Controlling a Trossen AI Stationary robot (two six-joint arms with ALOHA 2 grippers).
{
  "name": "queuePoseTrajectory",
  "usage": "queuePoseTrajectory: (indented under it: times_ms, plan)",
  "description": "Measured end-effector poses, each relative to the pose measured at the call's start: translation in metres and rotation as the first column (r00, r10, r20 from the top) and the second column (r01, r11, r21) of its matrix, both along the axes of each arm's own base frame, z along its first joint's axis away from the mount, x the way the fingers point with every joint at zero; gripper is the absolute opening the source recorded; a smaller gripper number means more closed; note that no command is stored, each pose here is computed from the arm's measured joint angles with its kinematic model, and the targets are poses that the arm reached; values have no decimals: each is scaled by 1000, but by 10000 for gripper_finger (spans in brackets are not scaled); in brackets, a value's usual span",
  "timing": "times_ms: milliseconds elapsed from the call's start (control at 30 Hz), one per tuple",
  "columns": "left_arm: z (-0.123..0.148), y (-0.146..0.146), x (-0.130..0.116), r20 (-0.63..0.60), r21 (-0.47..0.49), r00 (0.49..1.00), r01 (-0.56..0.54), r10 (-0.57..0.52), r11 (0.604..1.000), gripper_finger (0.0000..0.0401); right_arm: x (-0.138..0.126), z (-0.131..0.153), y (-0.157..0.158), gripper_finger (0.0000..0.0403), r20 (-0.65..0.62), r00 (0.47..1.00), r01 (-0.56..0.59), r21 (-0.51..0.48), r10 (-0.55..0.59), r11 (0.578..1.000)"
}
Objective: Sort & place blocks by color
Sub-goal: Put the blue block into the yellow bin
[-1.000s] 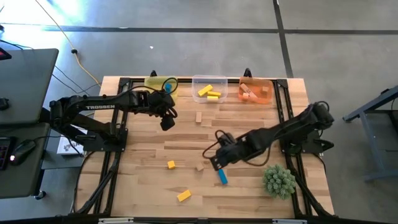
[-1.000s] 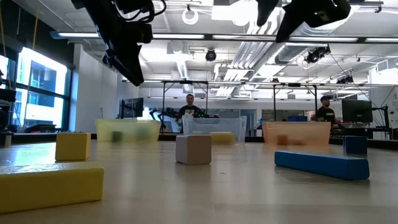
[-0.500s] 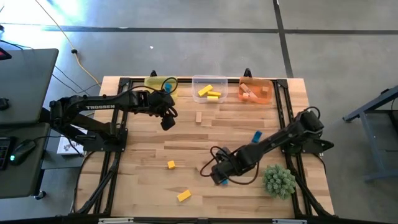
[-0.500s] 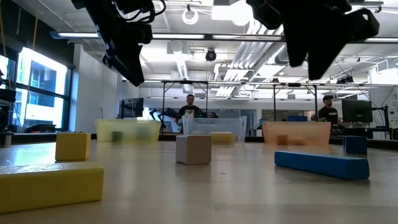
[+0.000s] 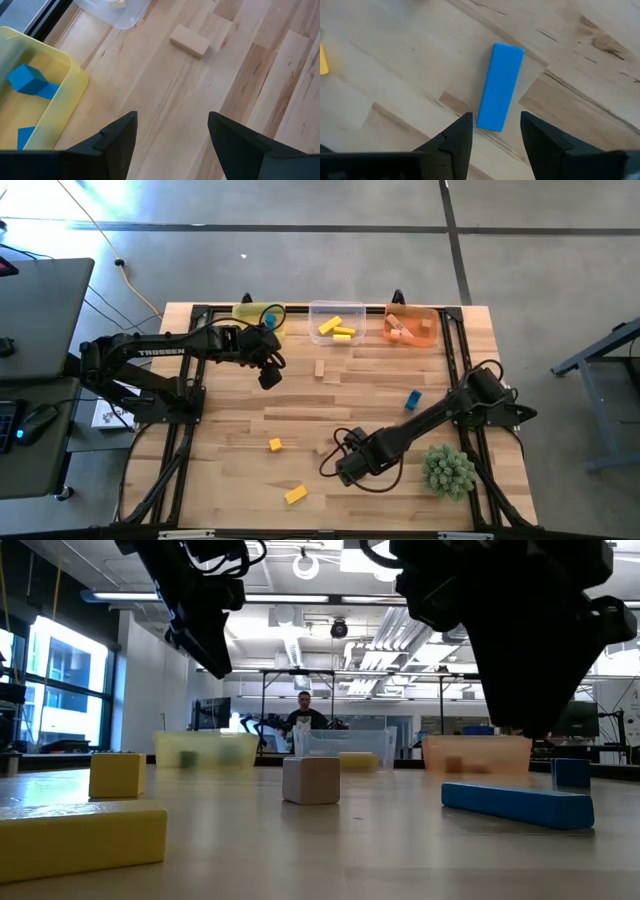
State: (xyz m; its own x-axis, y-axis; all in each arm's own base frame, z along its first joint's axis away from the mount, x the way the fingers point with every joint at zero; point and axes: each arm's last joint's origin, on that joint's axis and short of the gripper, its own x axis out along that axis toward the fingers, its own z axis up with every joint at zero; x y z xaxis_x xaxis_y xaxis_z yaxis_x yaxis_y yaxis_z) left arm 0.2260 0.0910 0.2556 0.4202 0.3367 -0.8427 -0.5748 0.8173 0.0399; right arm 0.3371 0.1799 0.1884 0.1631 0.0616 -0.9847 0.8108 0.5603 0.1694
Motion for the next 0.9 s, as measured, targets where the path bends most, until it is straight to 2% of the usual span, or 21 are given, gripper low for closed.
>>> queuePoseTrajectory:
  times_ms: [367,533,667,900]
  plan:
    - [0,0,0,6,2,1000,0,0,1000,232,4,-7,2,157,8,1000,-28,0,28,1000]
    - [0,0,0,6,2,1000,0,0,1000,232,2,-17,0,187,18,1000,2,-10,-1,1000]
    - [0,0,0,6,2,1000,0,0,1000,232,1,-26,0,213,26,999,25,19,-25,1000]
    - [0,0,1,6,2,1000,0,0,1000,232,-4,-38,-2,220,21,999,29,32,-30,999]
